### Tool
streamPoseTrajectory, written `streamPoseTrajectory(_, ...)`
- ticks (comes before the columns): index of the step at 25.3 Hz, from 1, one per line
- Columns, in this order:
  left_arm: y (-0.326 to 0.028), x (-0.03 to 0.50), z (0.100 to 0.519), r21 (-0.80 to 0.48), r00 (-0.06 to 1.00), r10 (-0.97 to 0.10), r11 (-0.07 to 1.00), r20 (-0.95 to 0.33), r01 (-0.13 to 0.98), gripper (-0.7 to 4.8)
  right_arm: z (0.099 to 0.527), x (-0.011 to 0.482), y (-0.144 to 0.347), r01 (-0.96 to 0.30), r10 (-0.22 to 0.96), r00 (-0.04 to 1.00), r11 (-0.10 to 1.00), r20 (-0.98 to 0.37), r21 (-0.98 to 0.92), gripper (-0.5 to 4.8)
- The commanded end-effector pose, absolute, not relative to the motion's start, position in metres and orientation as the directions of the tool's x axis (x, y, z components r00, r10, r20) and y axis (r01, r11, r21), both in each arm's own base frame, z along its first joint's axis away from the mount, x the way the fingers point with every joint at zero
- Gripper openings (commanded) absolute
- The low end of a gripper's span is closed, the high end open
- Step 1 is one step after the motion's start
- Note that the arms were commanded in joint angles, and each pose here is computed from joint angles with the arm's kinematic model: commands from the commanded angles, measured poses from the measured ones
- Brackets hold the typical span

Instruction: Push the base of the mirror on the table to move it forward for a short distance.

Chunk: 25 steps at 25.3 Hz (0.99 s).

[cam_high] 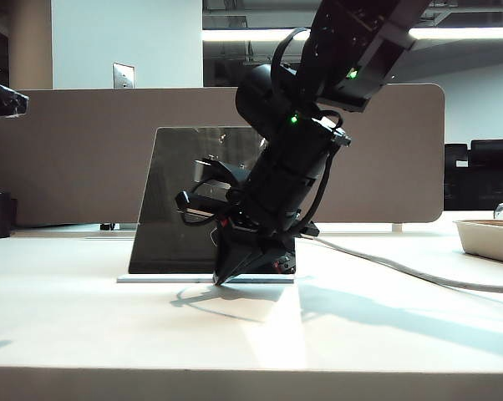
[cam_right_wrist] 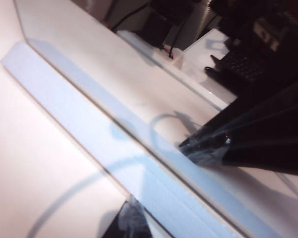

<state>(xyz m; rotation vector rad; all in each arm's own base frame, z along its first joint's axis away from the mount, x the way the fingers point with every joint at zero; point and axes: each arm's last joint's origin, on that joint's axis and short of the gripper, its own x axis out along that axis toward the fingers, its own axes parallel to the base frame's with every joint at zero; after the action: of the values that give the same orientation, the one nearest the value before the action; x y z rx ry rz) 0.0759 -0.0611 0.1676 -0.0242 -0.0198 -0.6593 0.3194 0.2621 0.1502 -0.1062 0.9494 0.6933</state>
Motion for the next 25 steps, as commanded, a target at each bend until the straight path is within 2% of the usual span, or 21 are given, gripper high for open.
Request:
streamPoseTrajectory(1,-0.058,0.078,0.169,-0.012,0.810,-0.586,0.810,0.036,0.586,-0.01,0.137,0.327,0.252,-0.546,0.421,0.368,0.820,-0.829,0.174,-0.05)
streamPoseTrajectory(25,-0.056,0.079,0.169,-0.012,0.825,-0.564,0.825,0.036,0.565,-0.01,0.133,0.379,0.252,-0.529,0.411,0.428,0.836,-0.805,0.146,-0.05)
